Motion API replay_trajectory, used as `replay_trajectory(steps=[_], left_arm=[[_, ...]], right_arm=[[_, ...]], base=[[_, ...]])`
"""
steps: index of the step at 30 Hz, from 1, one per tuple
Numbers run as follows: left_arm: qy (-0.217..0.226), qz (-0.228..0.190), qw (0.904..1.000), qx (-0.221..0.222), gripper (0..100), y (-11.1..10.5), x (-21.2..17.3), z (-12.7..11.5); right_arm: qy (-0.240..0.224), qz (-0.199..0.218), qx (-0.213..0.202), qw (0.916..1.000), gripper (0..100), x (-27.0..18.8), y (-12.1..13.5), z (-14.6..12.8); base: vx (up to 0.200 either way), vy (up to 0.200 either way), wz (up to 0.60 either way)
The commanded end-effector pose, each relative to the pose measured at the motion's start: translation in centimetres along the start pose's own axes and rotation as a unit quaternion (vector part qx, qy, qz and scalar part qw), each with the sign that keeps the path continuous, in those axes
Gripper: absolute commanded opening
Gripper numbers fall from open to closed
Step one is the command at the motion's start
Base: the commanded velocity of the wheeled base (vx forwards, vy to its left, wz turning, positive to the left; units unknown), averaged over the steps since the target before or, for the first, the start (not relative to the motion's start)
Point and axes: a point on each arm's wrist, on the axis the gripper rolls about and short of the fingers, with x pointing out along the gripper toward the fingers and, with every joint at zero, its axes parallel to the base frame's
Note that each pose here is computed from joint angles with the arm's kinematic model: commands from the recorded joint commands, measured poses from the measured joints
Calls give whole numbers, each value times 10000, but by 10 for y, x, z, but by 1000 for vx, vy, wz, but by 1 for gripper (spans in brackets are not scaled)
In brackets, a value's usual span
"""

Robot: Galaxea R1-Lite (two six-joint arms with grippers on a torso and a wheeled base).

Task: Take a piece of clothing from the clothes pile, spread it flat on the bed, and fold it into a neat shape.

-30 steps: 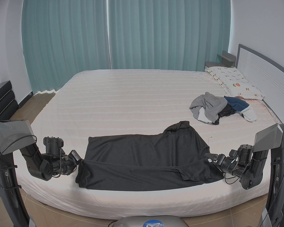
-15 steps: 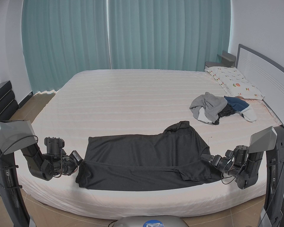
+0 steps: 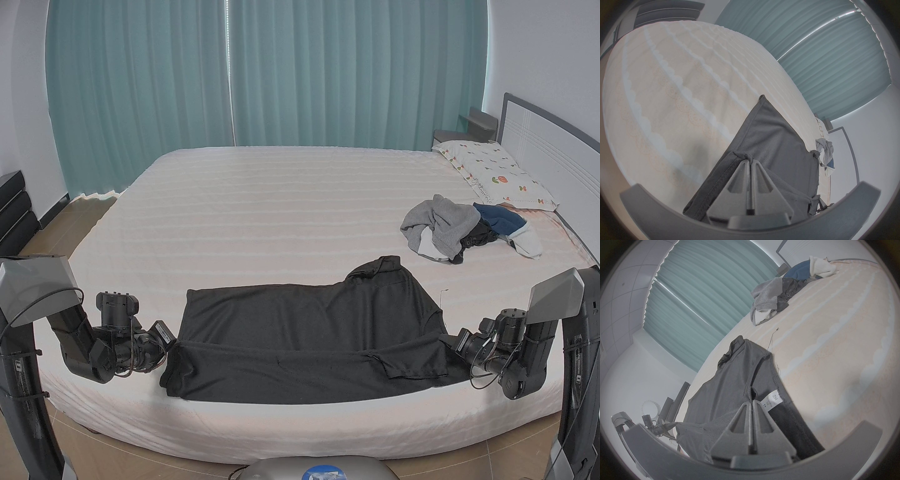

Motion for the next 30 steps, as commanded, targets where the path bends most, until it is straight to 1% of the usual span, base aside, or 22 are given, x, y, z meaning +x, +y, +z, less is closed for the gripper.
replay_trajectory(steps=[1, 19, 29, 30], left_arm=[[38, 37, 10000, 42, 0, 1, 3, -3], [-47, 17, 10000, 63, 0, -2, 8, 0], [-3, 15, 10000, 92, 0, -3, 10, -3], [2, 12, 10000, 97, 100, -4, 10, -3]], right_arm=[[-141, 26, -17, 9999, 0, -1, 0, 6], [-305, 55, -40, 9995, 0, -4, 3, 16], [-269, 19, -27, 9996, 0, -4, 1, 13], [-247, 12, -29, 9997, 100, -4, 1, 12]], base=[[0, 0, 0], [0, 0, 0], [0, 0, 0], [0, 0, 0]])
